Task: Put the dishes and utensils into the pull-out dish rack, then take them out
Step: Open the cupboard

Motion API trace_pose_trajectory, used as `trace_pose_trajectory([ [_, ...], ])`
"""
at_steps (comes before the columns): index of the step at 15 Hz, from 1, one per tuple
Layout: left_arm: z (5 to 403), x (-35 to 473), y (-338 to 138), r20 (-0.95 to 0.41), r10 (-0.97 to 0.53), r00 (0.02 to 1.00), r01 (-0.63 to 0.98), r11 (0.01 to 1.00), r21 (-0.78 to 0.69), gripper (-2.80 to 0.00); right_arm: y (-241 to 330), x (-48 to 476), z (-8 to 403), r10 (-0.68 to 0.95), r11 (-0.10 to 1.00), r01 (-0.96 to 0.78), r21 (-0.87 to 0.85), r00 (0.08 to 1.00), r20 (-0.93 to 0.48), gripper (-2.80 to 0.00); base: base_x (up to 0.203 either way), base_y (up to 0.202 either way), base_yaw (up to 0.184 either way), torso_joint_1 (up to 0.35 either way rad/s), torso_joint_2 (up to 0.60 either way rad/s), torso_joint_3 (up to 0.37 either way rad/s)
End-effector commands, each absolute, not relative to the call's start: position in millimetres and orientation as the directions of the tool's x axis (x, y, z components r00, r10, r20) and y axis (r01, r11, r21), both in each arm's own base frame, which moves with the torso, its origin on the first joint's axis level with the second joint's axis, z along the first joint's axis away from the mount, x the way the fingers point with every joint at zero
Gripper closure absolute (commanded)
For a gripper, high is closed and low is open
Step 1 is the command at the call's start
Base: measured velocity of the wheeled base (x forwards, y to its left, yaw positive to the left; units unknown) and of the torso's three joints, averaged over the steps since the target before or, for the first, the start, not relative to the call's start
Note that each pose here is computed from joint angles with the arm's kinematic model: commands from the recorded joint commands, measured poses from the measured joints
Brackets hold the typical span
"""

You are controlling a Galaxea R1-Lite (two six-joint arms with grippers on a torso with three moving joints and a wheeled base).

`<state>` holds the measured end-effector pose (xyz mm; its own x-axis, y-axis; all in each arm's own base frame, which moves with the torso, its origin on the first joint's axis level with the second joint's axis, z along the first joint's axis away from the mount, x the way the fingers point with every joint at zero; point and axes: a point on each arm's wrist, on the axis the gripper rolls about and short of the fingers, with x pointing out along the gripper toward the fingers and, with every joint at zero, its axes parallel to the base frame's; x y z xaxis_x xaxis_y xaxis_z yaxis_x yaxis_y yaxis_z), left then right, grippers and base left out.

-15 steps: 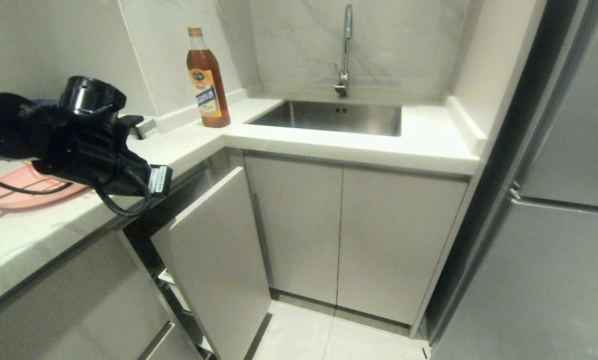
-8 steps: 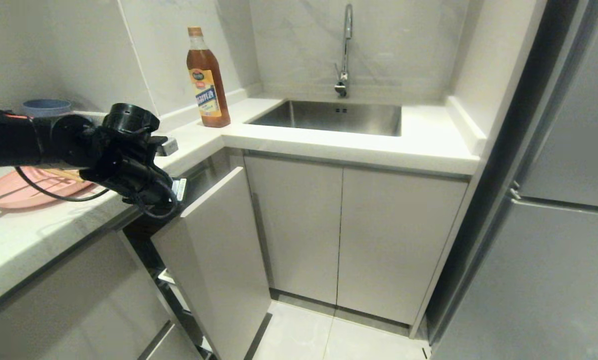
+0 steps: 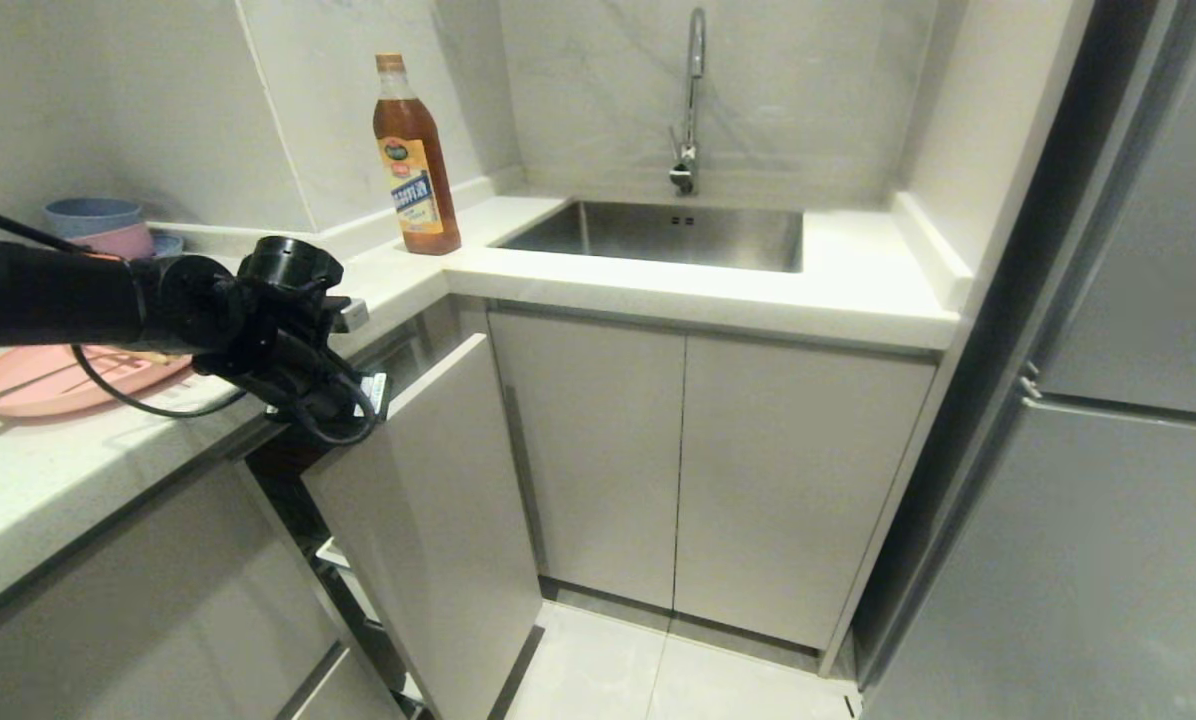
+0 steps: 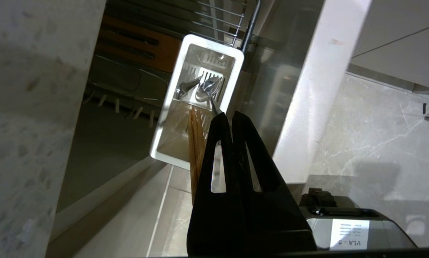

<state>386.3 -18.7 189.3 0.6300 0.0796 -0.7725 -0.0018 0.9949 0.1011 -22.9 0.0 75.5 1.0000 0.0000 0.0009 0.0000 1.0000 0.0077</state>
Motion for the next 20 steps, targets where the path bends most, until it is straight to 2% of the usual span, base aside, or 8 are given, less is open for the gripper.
trace_pose_trajectory([
  [1,188,387,-21,-0.777,0.077,0.625,0.002,0.995,0.100,0.00,0,-23,75,0.000,1.000,0.000,0.008,1.000,0.000,0.00,0.000,0.000,0.000,0.000,0.00,0.000],
  [7,185,385,-43,-0.783,0.043,0.620,0.040,0.995,0.086,0.00,0,-23,75,0.000,1.000,0.000,0.008,1.000,0.000,0.00,0.000,0.000,0.000,0.000,0.00,0.000],
  [20,160,365,-141,-0.819,-0.050,0.571,0.167,0.984,0.057,0.00,0,-23,75,0.000,1.000,0.000,0.008,1.000,0.000,0.00,0.000,0.000,0.000,0.000,0.00,0.000],
])
